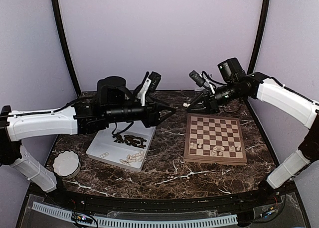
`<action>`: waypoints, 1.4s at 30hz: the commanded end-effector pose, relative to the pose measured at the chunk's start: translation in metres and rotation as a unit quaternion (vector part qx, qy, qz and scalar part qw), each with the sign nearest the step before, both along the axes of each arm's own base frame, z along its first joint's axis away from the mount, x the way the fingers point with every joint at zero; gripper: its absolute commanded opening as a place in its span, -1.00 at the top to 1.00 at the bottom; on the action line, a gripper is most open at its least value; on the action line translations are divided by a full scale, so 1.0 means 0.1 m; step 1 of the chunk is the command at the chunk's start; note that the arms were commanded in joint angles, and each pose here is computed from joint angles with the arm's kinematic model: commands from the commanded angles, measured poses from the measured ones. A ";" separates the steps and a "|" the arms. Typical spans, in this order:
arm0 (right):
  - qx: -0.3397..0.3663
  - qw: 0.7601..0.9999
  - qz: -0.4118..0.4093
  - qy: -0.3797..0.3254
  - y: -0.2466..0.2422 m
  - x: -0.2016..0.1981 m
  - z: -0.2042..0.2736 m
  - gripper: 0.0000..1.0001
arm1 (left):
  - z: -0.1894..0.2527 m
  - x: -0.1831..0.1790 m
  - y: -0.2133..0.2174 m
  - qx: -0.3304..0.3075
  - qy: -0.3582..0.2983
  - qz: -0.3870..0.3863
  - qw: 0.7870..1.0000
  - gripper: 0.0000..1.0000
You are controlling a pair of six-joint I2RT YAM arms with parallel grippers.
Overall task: Set up the chess pieces on the board
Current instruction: Pass from the right arm to the left
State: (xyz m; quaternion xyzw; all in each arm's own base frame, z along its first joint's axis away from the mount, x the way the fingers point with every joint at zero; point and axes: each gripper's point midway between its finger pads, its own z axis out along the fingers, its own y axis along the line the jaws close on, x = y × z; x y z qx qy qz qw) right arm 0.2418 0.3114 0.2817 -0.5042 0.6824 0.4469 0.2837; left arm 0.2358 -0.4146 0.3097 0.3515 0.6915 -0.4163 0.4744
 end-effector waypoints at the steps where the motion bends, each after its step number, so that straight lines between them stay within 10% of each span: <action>1: 0.053 0.998 0.024 0.032 0.05 -0.04 0.19 0.85 | 0.34 0.18 -0.10 -0.036 -0.095 0.038 0.994 0.10; 42: 0.052 0.998 0.033 0.026 0.00 -0.12 0.15 0.77 | 0.34 0.10 -0.55 -0.080 -0.052 -0.047 0.994 0.46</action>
